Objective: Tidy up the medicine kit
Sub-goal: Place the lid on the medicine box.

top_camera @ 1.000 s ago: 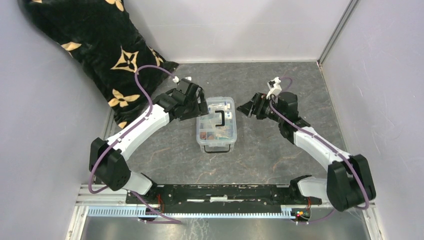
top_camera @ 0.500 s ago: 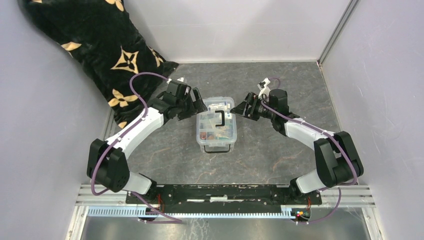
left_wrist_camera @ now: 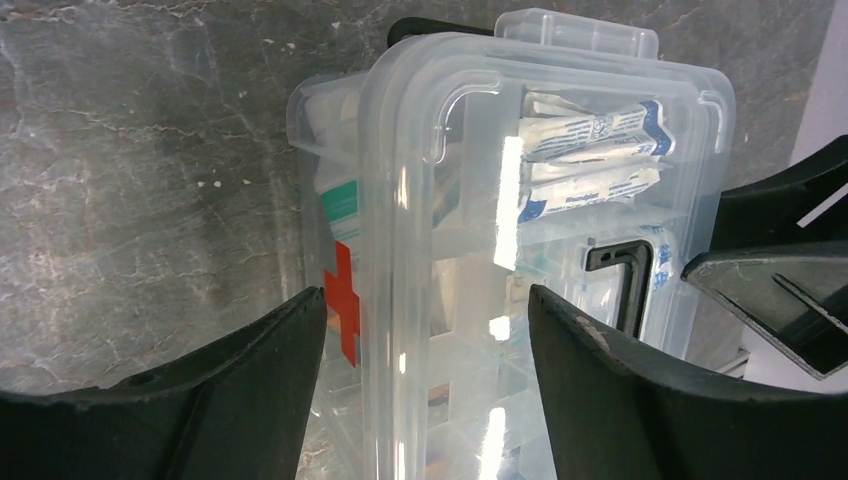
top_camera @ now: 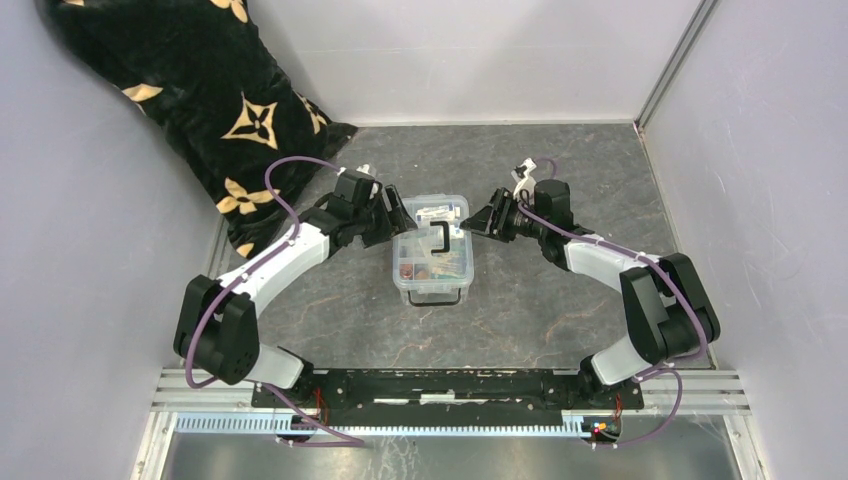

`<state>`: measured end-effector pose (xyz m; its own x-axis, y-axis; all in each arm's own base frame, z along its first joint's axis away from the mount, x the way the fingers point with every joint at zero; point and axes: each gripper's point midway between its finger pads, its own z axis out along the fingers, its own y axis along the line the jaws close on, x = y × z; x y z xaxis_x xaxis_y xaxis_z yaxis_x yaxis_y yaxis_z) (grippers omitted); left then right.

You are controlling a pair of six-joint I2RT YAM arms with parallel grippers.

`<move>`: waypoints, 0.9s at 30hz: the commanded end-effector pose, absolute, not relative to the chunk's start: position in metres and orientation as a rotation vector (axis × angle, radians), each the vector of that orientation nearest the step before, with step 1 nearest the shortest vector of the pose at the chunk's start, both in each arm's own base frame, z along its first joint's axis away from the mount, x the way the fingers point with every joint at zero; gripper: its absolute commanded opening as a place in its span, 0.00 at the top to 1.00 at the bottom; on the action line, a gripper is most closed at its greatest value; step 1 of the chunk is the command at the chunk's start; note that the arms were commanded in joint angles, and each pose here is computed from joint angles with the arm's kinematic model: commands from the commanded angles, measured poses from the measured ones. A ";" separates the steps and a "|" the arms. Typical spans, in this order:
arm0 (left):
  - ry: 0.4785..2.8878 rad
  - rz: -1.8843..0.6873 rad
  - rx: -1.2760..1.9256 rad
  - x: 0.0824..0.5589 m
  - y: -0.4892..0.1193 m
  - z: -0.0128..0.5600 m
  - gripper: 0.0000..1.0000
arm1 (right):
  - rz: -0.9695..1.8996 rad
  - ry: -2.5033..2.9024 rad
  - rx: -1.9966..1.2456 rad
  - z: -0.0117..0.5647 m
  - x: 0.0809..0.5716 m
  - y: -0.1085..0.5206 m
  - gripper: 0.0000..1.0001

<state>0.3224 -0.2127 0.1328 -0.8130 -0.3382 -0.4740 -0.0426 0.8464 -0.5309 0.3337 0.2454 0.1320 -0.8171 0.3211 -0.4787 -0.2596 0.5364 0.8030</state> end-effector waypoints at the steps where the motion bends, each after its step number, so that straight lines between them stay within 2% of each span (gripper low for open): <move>1: 2.466 -0.701 -0.294 0.322 -0.216 0.120 0.23 | 1.252 2.173 0.017 0.126 0.334 0.245 0.45; 5: 2.482 -0.688 -0.298 0.318 -0.214 0.111 0.26 | 1.211 2.217 0.008 0.111 0.331 0.241 0.55; 12: 2.503 -0.654 -0.318 0.314 -0.208 0.099 0.30 | 1.109 2.293 0.000 0.082 0.322 0.229 0.61; 20: 2.524 -0.650 -0.317 0.312 -0.209 0.089 0.36 | 1.084 2.327 0.006 0.068 0.316 0.226 0.63; 27: 2.509 -0.609 -0.304 0.318 -0.205 0.099 0.34 | 1.075 2.284 -0.024 0.091 0.327 0.228 0.61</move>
